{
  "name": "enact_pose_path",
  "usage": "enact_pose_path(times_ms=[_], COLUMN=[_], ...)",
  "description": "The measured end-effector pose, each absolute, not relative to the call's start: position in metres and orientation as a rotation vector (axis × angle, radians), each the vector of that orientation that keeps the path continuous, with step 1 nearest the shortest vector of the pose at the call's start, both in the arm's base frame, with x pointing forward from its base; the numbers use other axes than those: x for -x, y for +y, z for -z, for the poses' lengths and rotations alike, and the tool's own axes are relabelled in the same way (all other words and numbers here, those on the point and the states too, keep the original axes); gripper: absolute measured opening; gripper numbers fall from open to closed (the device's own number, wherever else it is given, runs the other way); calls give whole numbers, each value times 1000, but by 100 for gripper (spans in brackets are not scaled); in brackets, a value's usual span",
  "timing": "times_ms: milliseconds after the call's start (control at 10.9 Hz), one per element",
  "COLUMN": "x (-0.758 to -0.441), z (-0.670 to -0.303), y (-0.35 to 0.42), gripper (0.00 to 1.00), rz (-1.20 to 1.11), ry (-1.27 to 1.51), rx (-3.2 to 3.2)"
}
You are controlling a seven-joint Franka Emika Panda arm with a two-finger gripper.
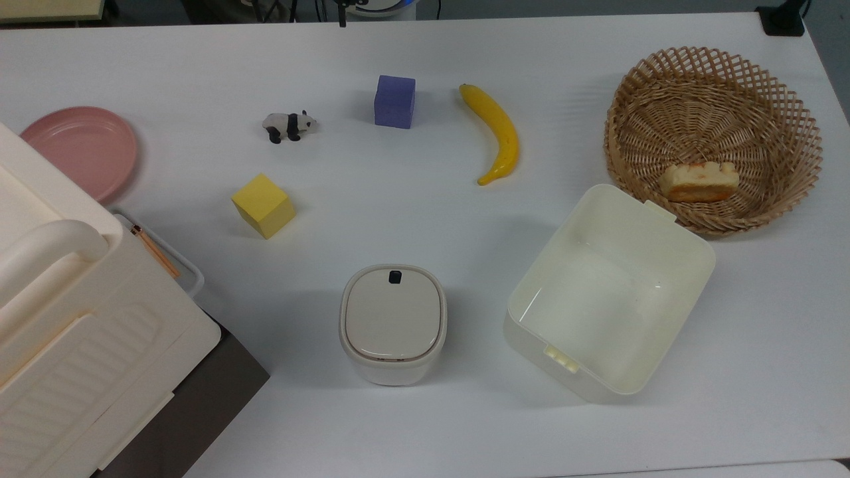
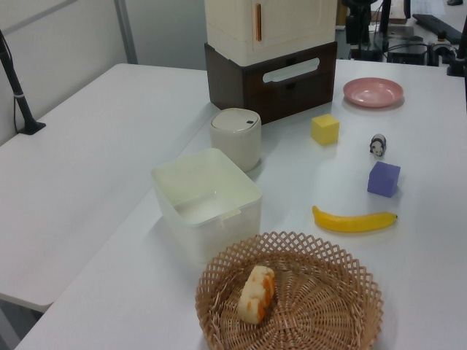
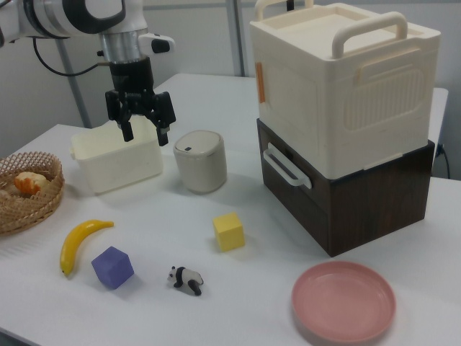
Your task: Open the drawer
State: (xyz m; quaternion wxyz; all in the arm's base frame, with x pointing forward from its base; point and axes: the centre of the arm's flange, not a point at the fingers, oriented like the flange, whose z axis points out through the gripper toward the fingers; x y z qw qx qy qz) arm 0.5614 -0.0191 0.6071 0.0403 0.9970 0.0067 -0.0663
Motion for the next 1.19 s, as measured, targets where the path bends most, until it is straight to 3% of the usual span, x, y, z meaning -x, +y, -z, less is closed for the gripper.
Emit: enact_pose_path(times_ms=[1190], x=[-562], z=[-606], y=[-19], gripper=[100], rz=[205], ry=[19], rx=[-3054])
